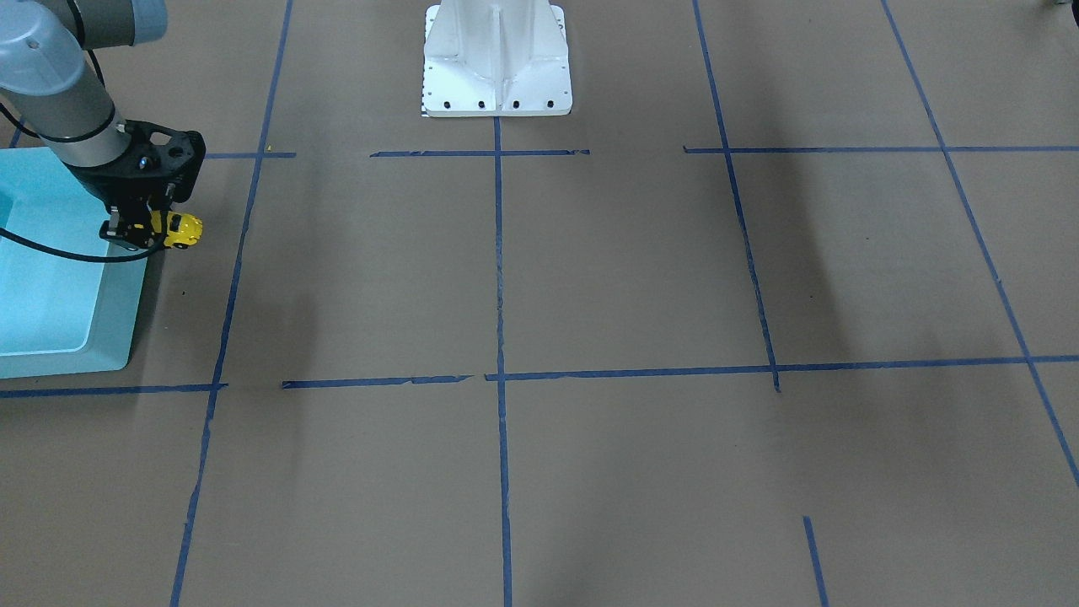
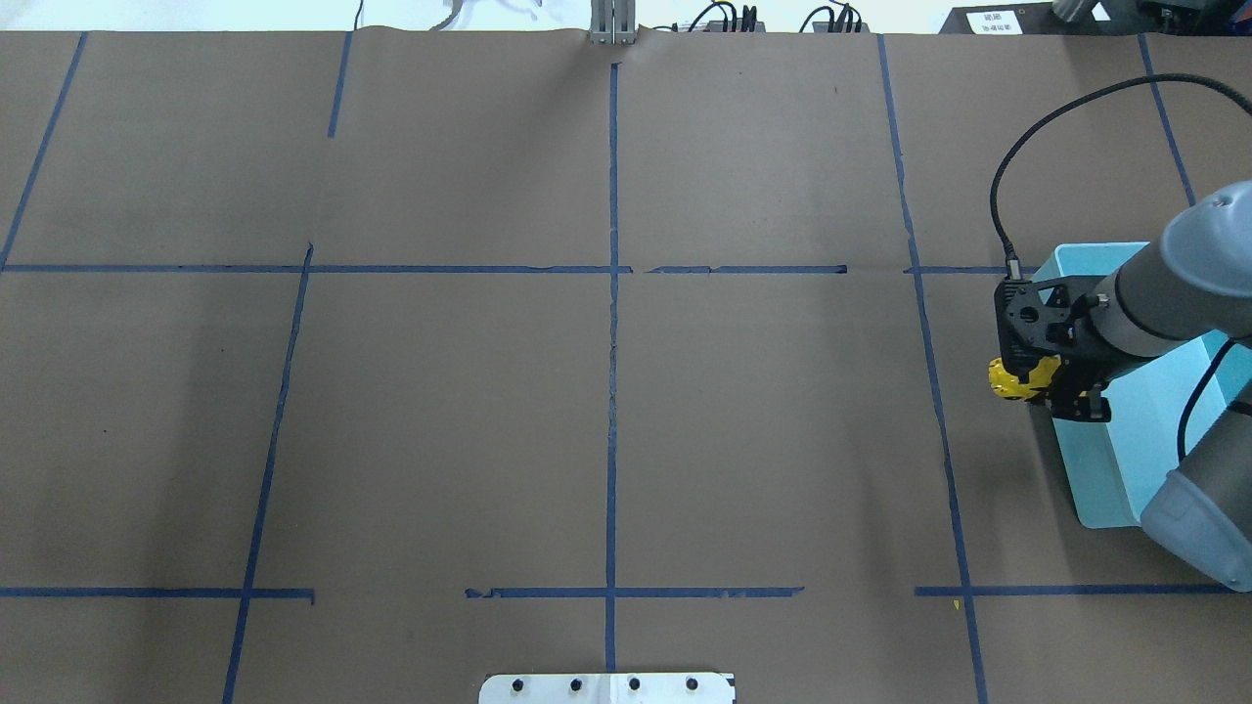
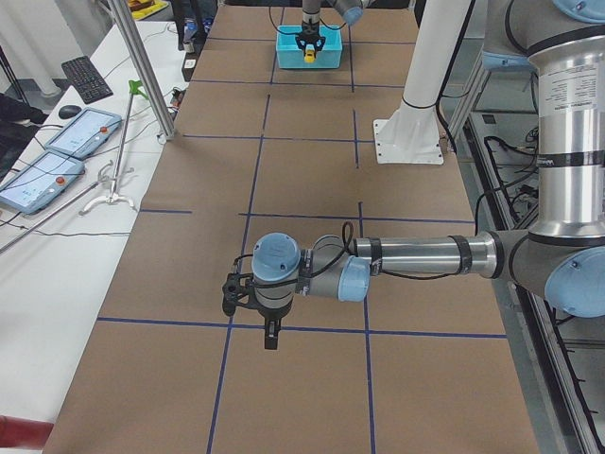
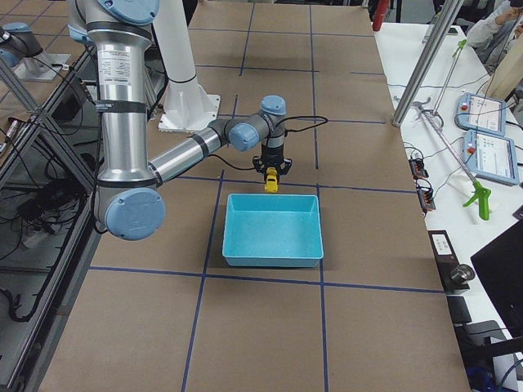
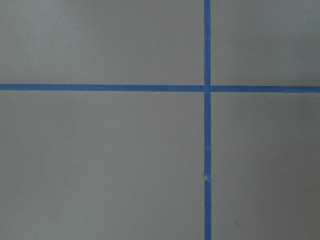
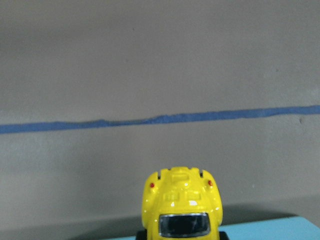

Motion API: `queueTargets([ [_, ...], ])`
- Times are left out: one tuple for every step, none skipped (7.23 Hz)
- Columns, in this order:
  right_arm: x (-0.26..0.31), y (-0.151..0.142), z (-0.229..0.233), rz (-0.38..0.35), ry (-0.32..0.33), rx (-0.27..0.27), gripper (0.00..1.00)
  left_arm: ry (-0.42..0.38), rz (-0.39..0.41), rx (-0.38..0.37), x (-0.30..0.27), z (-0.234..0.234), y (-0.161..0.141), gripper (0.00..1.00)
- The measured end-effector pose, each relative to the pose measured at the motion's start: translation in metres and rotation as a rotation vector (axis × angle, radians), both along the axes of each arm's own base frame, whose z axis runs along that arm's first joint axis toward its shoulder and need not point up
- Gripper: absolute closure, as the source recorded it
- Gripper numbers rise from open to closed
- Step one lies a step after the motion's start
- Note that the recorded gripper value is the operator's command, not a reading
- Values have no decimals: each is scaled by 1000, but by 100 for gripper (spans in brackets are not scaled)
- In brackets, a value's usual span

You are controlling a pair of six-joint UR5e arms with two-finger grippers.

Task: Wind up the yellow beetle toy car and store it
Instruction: 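Lift the car with the right gripper and carry it into the bin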

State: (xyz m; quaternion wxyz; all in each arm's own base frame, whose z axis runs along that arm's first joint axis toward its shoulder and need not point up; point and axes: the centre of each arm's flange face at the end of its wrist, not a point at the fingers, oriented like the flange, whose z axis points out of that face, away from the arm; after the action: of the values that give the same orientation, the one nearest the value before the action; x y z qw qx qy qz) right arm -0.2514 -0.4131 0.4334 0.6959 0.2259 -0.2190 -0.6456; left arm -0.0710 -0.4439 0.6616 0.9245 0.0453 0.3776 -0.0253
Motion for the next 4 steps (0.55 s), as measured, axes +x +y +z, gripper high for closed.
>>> queueTargets([
  [32, -2, 3, -32, 27, 26, 96, -1, 0, -1, 0, 1, 0, 0],
  [59, 3, 19, -62, 56, 40, 96, -1, -2, -3, 0, 1, -1, 0],
  [77, 15, 45, -79, 74, 44, 95, -1, -4, -7, 0, 2, 0, 0],
  [88, 26, 81, -83, 69, 63, 95, 0, -4, -9, 0, 4, 0, 0],
])
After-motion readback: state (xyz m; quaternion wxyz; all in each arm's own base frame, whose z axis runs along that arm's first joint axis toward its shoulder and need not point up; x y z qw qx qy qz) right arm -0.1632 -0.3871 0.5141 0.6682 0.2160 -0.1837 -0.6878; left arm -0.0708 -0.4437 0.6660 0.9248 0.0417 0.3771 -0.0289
